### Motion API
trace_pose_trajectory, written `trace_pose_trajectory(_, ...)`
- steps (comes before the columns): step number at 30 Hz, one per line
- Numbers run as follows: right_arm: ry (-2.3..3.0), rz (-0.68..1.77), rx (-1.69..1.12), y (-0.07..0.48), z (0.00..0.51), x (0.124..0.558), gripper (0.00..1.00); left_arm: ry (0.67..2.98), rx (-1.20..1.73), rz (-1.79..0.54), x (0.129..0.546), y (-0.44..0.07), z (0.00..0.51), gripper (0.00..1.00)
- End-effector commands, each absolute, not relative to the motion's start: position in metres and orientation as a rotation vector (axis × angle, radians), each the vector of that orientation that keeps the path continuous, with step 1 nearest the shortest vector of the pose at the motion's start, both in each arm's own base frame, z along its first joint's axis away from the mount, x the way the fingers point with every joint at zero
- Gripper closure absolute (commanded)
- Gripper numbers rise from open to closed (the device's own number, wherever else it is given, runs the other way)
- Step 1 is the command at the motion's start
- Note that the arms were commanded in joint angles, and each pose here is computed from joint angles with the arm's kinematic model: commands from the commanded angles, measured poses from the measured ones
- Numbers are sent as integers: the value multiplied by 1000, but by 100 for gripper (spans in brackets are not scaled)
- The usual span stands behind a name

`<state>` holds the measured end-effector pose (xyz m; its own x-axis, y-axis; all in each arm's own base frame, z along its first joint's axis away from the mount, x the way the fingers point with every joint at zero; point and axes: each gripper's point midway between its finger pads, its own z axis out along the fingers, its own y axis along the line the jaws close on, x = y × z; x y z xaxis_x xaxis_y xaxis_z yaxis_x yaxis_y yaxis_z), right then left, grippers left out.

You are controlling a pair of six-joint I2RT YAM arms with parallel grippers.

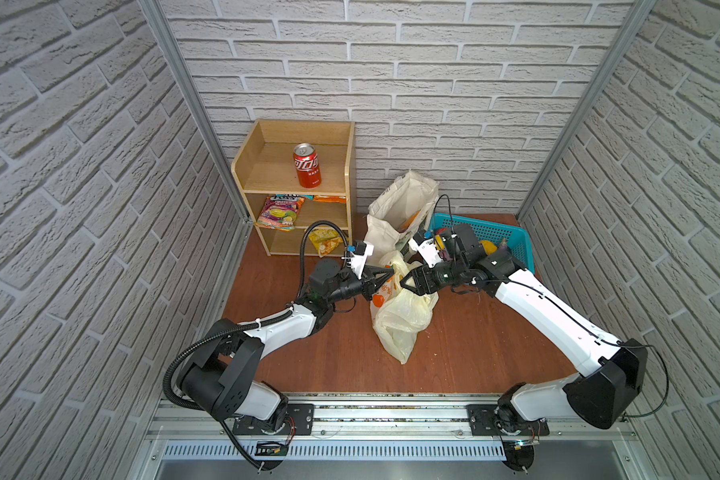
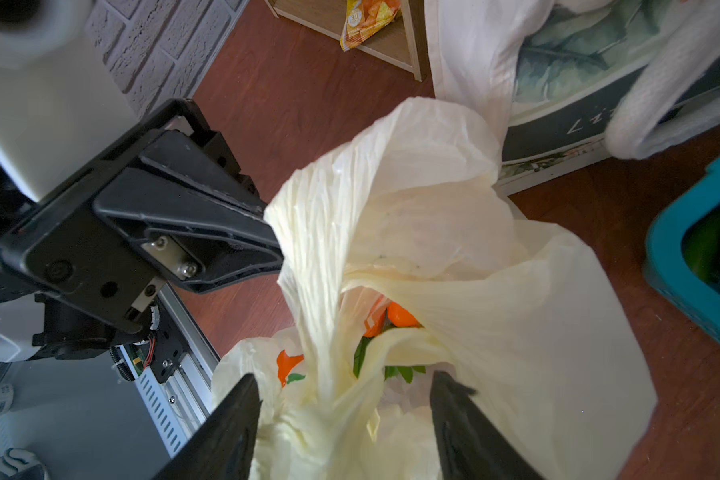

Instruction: Place the mixed food into the grocery bags and tie them

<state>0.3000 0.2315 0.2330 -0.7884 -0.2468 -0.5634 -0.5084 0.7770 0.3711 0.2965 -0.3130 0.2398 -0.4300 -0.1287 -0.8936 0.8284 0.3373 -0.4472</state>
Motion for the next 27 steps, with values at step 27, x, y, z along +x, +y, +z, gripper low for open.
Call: trace_pose_trajectory(27,2088,1641,-802,267,283,266,95,1658,638,-1097,323,-330,250,100)
